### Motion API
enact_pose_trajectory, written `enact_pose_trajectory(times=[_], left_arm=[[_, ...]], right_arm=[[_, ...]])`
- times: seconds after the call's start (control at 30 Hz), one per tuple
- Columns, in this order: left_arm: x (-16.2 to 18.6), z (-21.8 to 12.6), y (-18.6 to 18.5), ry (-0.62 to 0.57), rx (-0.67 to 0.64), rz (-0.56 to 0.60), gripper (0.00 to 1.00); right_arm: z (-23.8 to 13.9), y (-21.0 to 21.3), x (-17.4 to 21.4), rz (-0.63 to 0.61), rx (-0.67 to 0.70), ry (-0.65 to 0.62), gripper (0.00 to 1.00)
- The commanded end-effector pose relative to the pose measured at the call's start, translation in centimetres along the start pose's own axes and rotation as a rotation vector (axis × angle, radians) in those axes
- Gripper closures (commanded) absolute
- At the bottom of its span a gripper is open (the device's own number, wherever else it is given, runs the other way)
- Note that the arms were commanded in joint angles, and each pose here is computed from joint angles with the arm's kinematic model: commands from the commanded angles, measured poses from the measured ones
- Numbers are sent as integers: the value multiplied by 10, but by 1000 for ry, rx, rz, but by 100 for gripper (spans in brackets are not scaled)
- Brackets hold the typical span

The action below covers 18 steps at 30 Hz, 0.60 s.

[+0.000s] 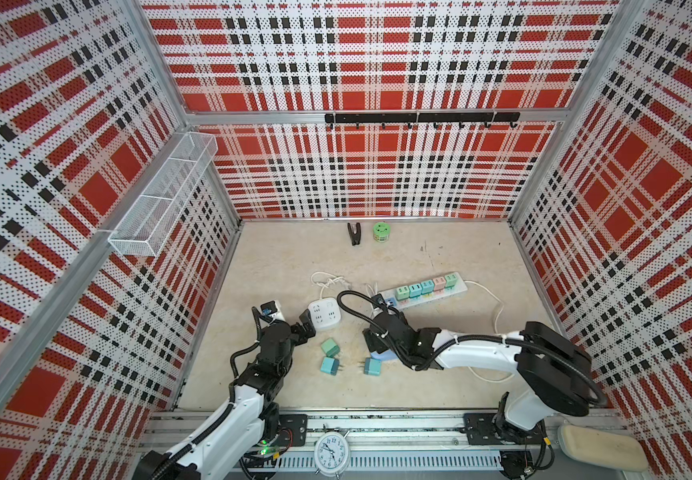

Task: Insert the plug
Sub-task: 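Lower the right gripper onto a teal adapter beside the blue strip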

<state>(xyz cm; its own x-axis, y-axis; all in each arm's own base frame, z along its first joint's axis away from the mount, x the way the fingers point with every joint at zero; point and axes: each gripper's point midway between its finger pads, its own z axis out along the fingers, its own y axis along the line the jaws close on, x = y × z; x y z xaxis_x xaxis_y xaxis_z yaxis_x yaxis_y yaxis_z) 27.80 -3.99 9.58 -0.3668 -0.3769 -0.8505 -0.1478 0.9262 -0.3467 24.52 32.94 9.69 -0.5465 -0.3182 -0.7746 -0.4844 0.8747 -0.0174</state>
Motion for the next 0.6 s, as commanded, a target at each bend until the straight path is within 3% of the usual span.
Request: enact_pose_trajectory(times=[0.0, 0.13, 0.27, 0.57], left_arm=[[-19, -1, -9, -51, 31, -31, 1], [-19, -2, -11, -51, 46, -29, 1], [-19, -3, -13, -51, 59, -27, 0], [-20, -4, -18, -55, 87, -23, 1]], right_arm=[[-25, 12, -6, -40, 7, -55, 12], [-34, 40, 8, -54, -65, -58, 16], [-19, 59, 31, -37, -73, 0, 20], [3, 62, 47, -92, 57, 59, 23]])
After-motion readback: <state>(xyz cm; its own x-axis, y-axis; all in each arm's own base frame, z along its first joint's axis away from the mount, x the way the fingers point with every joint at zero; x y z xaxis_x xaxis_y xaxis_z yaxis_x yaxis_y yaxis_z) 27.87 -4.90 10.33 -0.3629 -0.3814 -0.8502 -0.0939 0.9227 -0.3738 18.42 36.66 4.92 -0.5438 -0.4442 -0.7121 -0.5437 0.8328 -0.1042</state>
